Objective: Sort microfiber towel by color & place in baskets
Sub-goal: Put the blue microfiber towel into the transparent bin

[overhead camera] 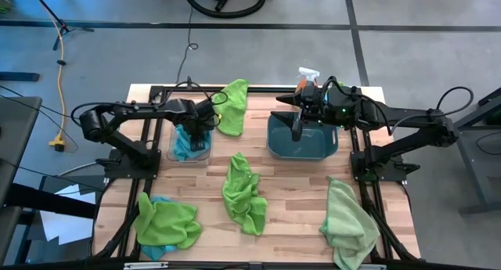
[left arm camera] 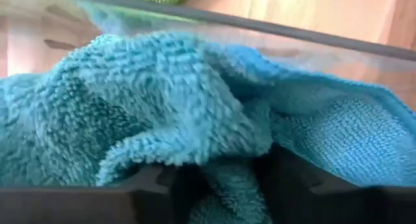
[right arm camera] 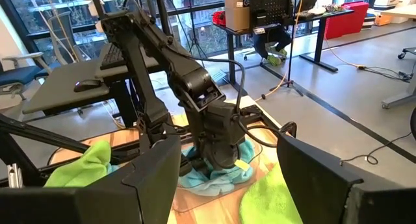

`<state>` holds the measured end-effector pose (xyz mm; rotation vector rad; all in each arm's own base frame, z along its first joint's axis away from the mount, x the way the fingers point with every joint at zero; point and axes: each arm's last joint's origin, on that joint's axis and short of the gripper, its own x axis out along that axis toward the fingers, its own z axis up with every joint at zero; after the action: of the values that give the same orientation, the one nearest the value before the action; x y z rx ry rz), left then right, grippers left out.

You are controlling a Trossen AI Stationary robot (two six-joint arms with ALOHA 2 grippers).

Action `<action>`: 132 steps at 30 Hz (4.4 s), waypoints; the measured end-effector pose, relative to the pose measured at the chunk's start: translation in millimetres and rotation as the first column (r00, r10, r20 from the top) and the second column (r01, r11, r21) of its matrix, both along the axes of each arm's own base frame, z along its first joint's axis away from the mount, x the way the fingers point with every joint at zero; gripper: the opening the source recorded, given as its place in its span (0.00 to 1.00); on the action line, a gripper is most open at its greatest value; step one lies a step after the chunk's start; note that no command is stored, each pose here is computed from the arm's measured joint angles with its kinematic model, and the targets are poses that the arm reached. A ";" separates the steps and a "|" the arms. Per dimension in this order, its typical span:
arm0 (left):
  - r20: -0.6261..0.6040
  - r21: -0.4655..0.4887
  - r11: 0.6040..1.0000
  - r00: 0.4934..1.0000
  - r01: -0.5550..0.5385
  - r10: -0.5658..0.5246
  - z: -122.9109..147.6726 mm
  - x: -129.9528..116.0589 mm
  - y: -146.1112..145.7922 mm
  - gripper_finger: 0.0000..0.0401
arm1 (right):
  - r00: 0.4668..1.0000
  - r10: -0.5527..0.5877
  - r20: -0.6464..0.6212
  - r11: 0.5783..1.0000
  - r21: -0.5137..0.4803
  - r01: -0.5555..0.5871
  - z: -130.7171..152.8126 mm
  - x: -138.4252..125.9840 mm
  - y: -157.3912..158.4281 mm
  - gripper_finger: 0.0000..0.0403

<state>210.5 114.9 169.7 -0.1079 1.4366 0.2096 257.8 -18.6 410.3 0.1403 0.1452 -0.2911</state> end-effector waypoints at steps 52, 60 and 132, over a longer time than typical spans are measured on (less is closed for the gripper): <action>0.969 -0.156 0.957 0.149 -0.245 0.196 149.2 -58.7 -37.6 0.62 | 0.816 -0.531 -0.227 0.779 0.247 0.576 -32.3 -21.4 -32.6 0.63; 0.983 -0.091 0.962 0.134 -0.256 0.129 151.8 -56.7 -34.6 0.62 | 0.488 -0.662 -0.568 0.445 0.226 0.867 -63.7 -66.2 -67.2 0.63; 0.984 0.015 0.915 0.166 -0.404 0.057 151.7 -59.6 -28.6 0.62 | 0.383 -0.691 -0.613 -0.025 0.549 0.835 -203.9 -148.4 -142.9 0.01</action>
<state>150.8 86.3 321.4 -0.1917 0.0085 0.4982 109.4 -161.5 206.4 1.2405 0.3652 -1.4445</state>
